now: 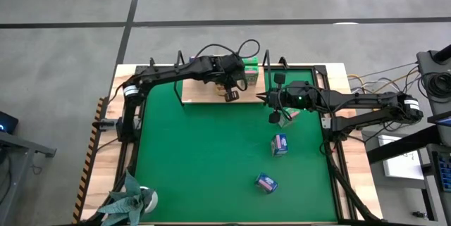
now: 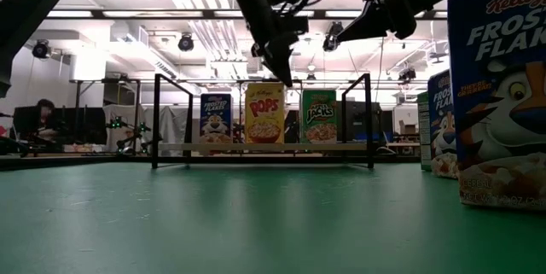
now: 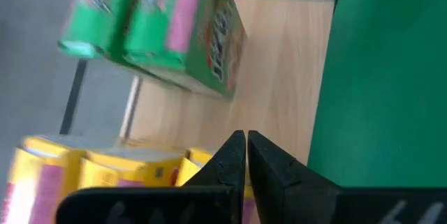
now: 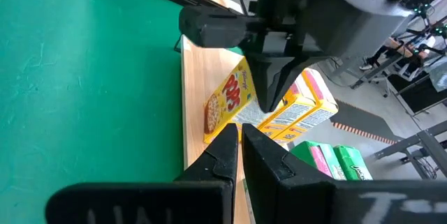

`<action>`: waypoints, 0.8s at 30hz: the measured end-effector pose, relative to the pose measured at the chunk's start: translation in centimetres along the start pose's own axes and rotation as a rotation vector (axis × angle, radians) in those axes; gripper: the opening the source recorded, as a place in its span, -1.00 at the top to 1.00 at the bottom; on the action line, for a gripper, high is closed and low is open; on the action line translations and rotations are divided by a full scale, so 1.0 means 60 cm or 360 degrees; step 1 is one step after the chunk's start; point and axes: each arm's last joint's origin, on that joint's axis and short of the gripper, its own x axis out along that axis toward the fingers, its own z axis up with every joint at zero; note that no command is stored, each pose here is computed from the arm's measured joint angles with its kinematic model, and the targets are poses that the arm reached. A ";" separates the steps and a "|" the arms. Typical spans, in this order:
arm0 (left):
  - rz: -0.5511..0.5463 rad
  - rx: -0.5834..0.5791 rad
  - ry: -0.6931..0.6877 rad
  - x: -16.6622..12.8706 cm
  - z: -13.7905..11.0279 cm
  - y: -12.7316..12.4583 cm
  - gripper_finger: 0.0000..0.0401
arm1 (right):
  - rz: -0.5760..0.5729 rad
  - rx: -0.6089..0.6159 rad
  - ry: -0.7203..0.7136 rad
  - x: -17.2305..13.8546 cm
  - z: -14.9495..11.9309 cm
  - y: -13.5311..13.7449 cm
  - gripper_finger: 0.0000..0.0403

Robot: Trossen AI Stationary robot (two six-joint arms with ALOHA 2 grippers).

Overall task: Stack cereal on shelf
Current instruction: Put the yellow cereal box on the shelf aligned with the other yellow cereal boxes

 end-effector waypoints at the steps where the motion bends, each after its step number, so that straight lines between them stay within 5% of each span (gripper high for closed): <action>1: -0.0002 0.0001 0.0012 0.003 -0.002 -0.001 0.99 | 0.0000 0.0000 0.0000 0.000 0.000 0.000 0.94; 24: 0.0114 -0.0217 0.0021 0.004 -0.003 0.003 0.99 | 0.0000 -0.0001 0.0000 0.000 0.000 0.000 0.94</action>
